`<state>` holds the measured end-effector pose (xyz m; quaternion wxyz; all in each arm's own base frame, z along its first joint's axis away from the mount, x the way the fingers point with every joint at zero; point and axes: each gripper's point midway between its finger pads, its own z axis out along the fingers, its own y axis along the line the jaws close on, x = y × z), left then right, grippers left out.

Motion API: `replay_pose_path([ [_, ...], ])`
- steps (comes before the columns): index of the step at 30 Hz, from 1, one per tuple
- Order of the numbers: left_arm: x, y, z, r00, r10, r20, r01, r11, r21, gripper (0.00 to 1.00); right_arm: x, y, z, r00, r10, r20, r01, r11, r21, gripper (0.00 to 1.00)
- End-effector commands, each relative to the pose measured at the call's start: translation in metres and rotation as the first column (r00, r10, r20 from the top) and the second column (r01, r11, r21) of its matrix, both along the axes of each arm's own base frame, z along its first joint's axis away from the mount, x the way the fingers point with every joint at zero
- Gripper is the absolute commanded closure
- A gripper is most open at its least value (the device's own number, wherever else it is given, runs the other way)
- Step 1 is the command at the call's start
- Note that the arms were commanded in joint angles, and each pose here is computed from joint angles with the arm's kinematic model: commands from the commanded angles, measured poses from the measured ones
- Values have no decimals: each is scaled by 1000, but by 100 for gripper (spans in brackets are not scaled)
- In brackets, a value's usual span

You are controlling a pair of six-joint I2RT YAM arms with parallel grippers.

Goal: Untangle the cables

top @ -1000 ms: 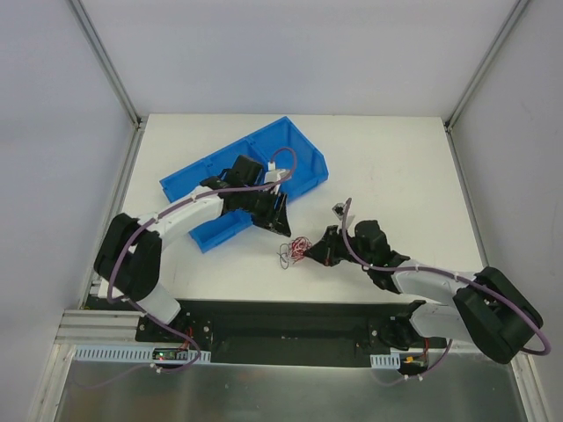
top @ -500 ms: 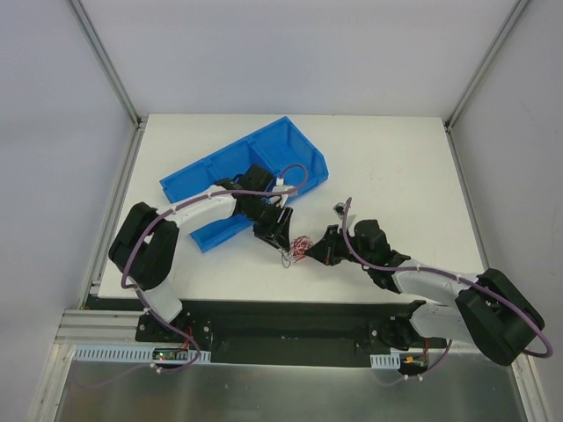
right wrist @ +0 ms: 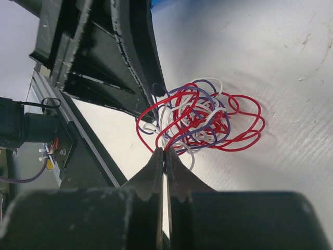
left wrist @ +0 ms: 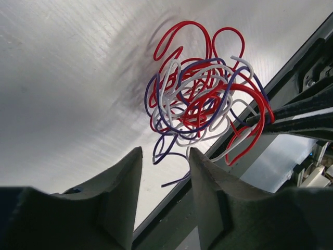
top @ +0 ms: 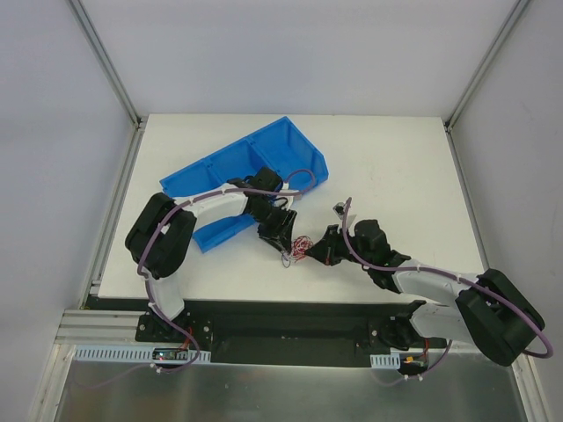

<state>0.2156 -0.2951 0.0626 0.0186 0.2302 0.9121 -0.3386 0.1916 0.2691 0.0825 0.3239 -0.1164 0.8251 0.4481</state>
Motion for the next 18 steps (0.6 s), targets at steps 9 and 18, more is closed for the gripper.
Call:
replay_pose_path([
  [9,18,-2,36,966,-16,258,13,1000,16,100,25,-12,10,987,-155,51,156,987,-23,96],
  [18,11,-6,81,919,-2,395,49,993,-109,100,26,-10,31,978,-143,151,137,989,50,47],
])
